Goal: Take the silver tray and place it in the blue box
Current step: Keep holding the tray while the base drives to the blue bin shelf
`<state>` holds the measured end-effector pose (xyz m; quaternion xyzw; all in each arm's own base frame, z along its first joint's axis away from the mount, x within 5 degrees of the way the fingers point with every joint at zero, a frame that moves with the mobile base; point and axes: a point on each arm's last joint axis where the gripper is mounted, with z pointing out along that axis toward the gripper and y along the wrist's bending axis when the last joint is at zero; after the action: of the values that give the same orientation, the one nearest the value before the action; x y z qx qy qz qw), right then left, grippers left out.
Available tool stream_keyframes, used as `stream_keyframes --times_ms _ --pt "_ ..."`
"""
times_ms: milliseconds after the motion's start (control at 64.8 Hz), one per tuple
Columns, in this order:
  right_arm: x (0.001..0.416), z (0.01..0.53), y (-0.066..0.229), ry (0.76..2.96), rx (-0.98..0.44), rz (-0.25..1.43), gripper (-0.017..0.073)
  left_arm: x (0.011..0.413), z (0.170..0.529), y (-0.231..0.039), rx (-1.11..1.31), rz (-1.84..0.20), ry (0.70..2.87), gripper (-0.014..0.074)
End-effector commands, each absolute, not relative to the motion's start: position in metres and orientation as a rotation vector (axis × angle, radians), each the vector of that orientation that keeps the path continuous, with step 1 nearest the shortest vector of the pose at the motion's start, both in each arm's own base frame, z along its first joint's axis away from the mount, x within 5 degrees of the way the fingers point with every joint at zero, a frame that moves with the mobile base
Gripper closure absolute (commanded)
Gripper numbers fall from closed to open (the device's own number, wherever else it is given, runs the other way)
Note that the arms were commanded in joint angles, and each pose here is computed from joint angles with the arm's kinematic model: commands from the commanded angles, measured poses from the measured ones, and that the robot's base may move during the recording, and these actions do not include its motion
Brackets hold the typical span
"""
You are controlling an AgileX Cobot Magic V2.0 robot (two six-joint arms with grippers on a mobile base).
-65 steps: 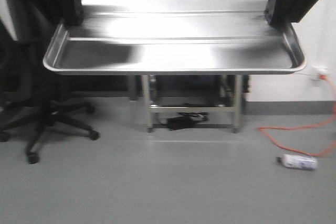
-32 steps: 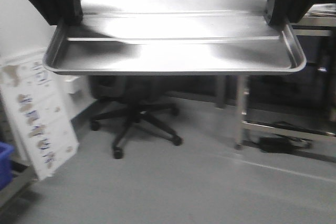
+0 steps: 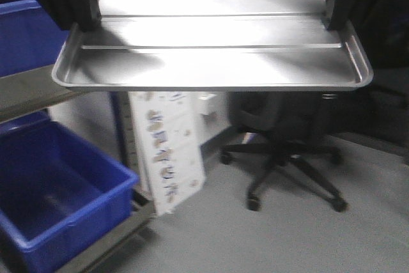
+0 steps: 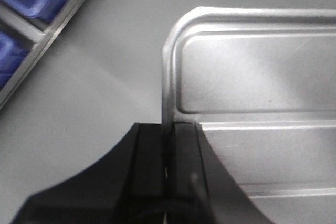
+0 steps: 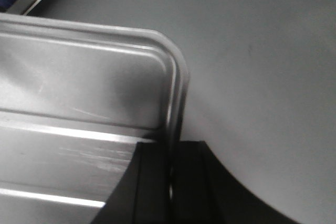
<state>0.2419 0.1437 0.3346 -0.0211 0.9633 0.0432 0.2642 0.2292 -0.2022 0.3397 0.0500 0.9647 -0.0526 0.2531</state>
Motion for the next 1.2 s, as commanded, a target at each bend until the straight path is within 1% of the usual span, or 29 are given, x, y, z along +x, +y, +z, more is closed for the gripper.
stream_keyframes --times_ms 0,1189 --pt "0.2422 0.3559 0.1374 2.5 -0.087 0.106 0.0502 0.2268 0.3597 -0.1964 0.158 -0.142 2.539 0.0699" --pt "0.2422 0.3559 0.1374 2.5 -0.087 0.106 0.0502 0.2268 0.3597 -0.1964 0.158 -0.142 2.539 0.0699"
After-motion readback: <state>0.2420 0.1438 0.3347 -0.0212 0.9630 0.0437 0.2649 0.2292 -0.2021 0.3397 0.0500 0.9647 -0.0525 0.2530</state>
